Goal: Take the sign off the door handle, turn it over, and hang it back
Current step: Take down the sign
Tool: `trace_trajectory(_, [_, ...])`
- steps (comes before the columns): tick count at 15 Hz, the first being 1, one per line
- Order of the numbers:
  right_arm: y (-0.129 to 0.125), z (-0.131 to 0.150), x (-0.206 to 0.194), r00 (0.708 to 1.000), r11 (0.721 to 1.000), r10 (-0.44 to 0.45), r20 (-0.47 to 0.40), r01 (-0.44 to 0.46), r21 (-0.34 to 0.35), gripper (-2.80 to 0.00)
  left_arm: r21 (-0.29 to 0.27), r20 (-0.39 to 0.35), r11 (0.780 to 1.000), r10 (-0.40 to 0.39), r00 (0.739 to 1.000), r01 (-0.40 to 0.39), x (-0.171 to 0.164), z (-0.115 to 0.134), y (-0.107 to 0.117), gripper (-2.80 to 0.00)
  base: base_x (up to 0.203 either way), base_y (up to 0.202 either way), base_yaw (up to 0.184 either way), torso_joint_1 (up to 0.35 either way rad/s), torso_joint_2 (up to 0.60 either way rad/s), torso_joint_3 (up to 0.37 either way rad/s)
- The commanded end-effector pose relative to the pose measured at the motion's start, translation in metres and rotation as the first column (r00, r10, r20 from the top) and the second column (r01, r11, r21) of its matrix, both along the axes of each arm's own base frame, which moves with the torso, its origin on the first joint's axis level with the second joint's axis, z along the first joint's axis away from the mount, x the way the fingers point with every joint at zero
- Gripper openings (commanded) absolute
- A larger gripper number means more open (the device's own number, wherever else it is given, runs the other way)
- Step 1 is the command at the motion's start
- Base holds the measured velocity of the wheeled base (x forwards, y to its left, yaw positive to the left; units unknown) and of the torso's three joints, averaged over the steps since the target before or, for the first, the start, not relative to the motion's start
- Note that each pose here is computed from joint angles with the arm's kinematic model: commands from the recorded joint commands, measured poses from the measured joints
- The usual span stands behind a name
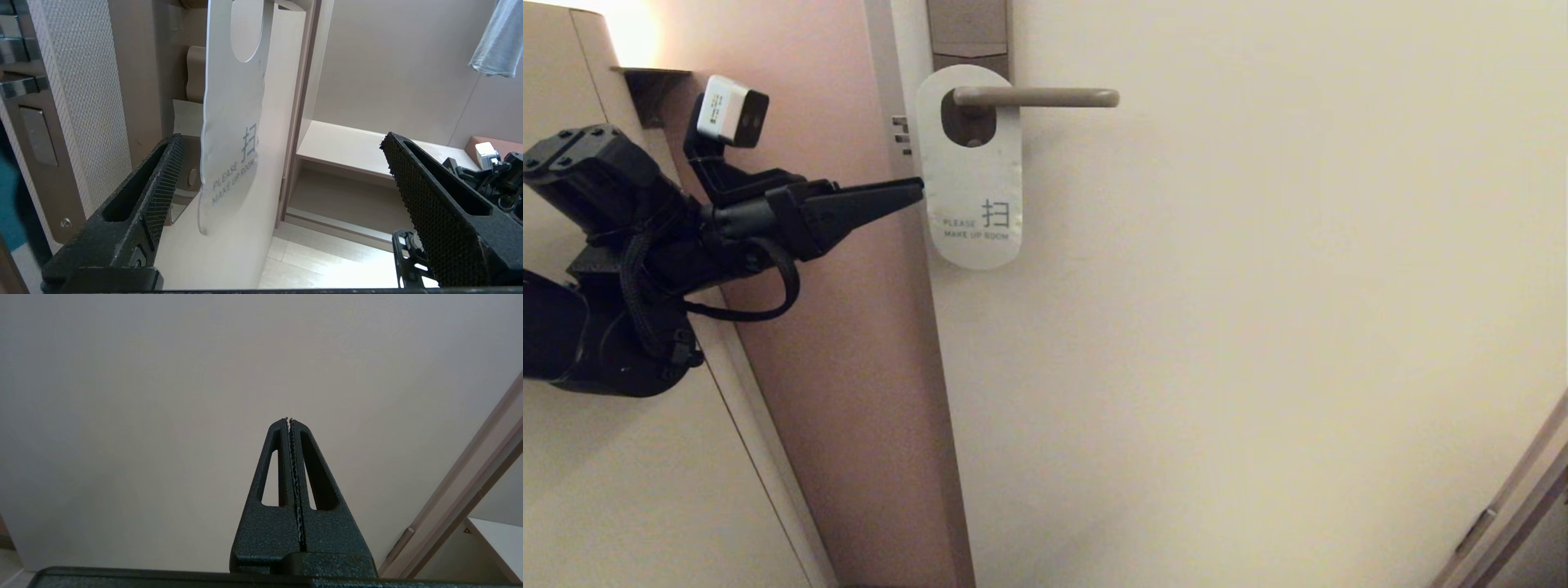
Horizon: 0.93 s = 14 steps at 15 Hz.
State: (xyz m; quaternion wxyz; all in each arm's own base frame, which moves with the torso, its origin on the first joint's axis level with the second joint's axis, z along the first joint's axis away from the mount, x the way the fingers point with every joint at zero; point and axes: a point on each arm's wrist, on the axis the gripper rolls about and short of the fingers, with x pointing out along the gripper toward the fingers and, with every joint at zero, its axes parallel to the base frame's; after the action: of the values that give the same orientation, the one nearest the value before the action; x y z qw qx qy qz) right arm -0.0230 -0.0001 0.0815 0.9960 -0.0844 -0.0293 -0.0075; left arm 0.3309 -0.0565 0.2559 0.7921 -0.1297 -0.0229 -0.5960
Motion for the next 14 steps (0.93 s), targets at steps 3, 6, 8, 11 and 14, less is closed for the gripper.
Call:
trace_trajectory(3, [0.000, 0.000, 0.000, 1.000, 1.000, 0.001, 0.000, -0.001, -0.001, -2.80, 0.001, 0.001, 1.000, -0.015, 1.000, 0.015, 0.001, -0.001, -0.003, 0.00, 0.000, 0.000, 0.000, 0.000, 0.00, 0.000])
trace_trajectory(6, [0.000, 0.000, 0.000, 1.000, 1.000, 0.001, 0.000, -0.001, -0.001, -2.80, 0.002, -0.002, 1.000, -0.024, 1.000, 0.024, 0.000, -0.002, -0.006, 0.00, 0.000, 0.000, 0.000, 0.000, 0.00, 0.000])
trace_trajectory(8, [0.000, 0.000, 0.000, 1.000, 1.000, 0.001, 0.000, -0.001, -0.001, -2.80, 0.002, -0.004, 1.000, -0.031, 1.000, 0.031, 0.000, -0.002, -0.008, 0.00, 0.000, 0.000, 0.000, 0.000, 0.00, 0.000])
trace_trajectory(11, [0.000, 0.000, 0.000, 1.000, 1.000, 0.001, 0.000, -0.001, -0.001, -2.80, 0.002, -0.002, 0.999, -0.040, 0.999, 0.040, -0.001, -0.002, -0.011, 0.00, 0.000, 0.000, 0.000, 0.000, 0.00, 0.000])
trace_trajectory(14, [0.000, 0.000, 0.000, 1.000, 1.000, 0.001, 0.000, -0.001, -0.001, -2.80, 0.002, 0.002, 0.999, -0.046, 0.999, 0.046, -0.004, -0.001, -0.013, 0.00, 0.000, 0.000, 0.000, 0.000, 0.00, 0.000])
